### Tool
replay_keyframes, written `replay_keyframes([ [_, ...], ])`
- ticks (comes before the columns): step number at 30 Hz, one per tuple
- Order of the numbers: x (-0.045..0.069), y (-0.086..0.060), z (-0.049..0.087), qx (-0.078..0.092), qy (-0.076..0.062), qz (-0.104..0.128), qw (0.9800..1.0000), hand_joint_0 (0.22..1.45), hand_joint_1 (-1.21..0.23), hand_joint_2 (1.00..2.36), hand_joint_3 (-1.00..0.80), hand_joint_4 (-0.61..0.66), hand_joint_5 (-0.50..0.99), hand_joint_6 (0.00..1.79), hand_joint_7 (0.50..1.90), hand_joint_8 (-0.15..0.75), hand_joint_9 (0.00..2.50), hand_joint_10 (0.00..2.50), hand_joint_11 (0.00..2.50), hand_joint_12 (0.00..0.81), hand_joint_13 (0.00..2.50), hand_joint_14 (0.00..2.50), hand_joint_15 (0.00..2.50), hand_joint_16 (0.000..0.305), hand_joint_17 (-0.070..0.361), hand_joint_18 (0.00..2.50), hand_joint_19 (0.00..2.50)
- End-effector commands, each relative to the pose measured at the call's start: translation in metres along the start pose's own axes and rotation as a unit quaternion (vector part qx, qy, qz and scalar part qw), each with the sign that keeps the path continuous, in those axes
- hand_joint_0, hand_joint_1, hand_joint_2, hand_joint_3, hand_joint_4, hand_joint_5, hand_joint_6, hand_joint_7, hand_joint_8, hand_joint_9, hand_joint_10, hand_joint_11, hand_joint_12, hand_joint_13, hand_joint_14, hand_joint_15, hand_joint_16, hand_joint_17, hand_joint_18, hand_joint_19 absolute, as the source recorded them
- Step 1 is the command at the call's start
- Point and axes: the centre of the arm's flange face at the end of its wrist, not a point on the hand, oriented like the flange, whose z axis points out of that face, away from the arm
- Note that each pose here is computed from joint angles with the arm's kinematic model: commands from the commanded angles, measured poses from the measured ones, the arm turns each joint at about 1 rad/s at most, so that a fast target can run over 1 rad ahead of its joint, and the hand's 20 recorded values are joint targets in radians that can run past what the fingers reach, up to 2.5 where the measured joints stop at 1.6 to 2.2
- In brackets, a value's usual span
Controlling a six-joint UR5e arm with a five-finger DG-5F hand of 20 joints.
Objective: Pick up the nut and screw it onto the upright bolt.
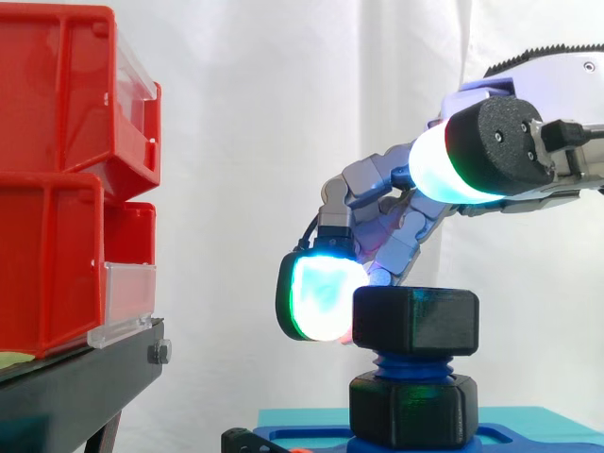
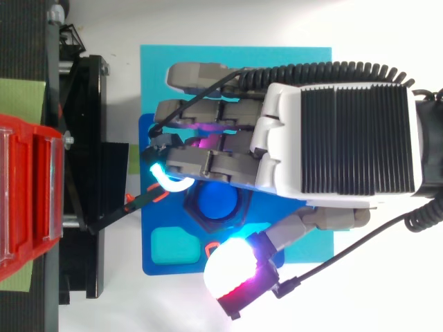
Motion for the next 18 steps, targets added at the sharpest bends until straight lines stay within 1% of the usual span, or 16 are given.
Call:
replay_keyframes([
  [1,-0.0004,-0.0015,-0.0004,0.001,0.001,0.000,1.0000,0.52,-0.12,1.00,-0.50,0.15,-0.01,0.51,1.29,0.254,0.76,0.00,0.00,0.278,0.50,0.00,0.00,0.025,0.056,0.09,0.00],
  [6,-0.0021,-0.0031,-0.0004,0.001,0.000,0.000,1.0000,0.52,-0.14,1.00,-0.50,0.13,0.01,0.50,1.36,0.256,0.81,0.00,0.00,0.273,0.53,0.00,0.00,0.024,0.053,0.12,0.00],
  [7,-0.0028,-0.0028,-0.0002,0.000,-0.001,0.000,1.0000,0.53,-0.16,1.00,-0.50,0.13,0.01,0.50,1.36,0.256,0.83,0.00,0.00,0.269,0.54,0.00,0.00,0.023,0.052,0.14,0.00],
  [8,-0.0034,-0.0037,-0.0004,0.000,0.000,0.000,1.0000,0.53,-0.23,1.00,-0.50,0.14,0.02,0.50,1.38,0.257,0.86,0.00,0.00,0.258,0.58,0.00,0.00,0.022,0.049,0.18,0.00],
  [10,-0.0039,-0.0047,-0.0008,0.001,0.001,-0.001,1.0000,0.54,-0.27,1.00,-0.50,0.15,0.04,0.50,1.39,0.260,0.91,0.00,0.00,0.248,0.61,0.00,0.00,0.020,0.044,0.23,0.00],
  [15,-0.0046,-0.0078,-0.0017,0.003,0.003,0.000,1.0000,0.54,-0.30,1.00,-0.50,0.14,0.05,0.50,1.43,0.256,1.02,0.00,0.00,0.231,0.66,0.00,0.00,0.017,0.039,0.29,0.00],
  [16,-0.0050,-0.0100,-0.0020,0.004,0.003,0.000,1.0000,0.55,-0.30,1.00,-0.50,0.15,0.05,0.53,1.37,0.259,1.05,0.00,0.00,0.221,0.69,0.00,0.00,0.016,0.035,0.32,0.00],
  [18,-0.0052,-0.0111,-0.0022,0.005,0.003,0.000,1.0000,0.55,-0.30,1.00,-0.50,0.14,0.06,0.54,1.36,0.259,1.13,0.00,0.00,0.203,0.74,0.00,0.00,0.014,0.031,0.36,0.00],
])
